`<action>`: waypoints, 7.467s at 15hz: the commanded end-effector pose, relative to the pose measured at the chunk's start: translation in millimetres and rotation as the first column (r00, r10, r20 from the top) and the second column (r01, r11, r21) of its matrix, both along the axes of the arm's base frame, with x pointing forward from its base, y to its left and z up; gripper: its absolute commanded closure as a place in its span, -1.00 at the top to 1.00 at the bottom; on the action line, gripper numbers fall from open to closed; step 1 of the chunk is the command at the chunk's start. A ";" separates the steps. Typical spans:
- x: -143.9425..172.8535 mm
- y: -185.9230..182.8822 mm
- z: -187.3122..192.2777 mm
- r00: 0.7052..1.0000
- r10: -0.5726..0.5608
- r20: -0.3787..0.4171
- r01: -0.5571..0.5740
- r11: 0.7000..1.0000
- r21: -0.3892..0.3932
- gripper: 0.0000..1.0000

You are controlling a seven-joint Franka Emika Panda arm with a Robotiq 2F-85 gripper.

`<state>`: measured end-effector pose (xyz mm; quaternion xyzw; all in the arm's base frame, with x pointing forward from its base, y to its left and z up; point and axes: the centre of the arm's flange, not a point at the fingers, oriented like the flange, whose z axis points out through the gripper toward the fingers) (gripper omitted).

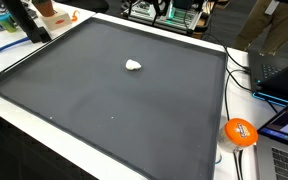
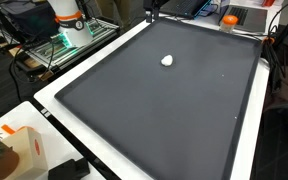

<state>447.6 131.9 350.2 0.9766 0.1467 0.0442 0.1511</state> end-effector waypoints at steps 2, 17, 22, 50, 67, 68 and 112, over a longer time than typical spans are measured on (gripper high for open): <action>1.7 2.6 -0.3 1.000 -0.002 0.000 0.002 1.000 0.008 1.00; 58.8 51.9 -75.1 0.939 -0.326 0.108 0.333 0.942 -0.045 1.00; 81.8 60.3 -120.5 0.917 -0.381 0.117 0.392 0.915 -0.095 0.67; 116.8 41.0 -161.1 0.871 -0.491 0.002 0.488 0.864 -0.122 -0.37; 122.9 52.1 -144.1 0.911 -0.392 -0.127 0.407 0.905 0.128 1.00; 125.6 47.2 -148.9 0.905 -0.400 -0.144 0.418 0.899 0.130 1.00; 230.6 25.4 -26.2 0.763 -0.342 -0.549 0.402 0.916 -0.012 1.00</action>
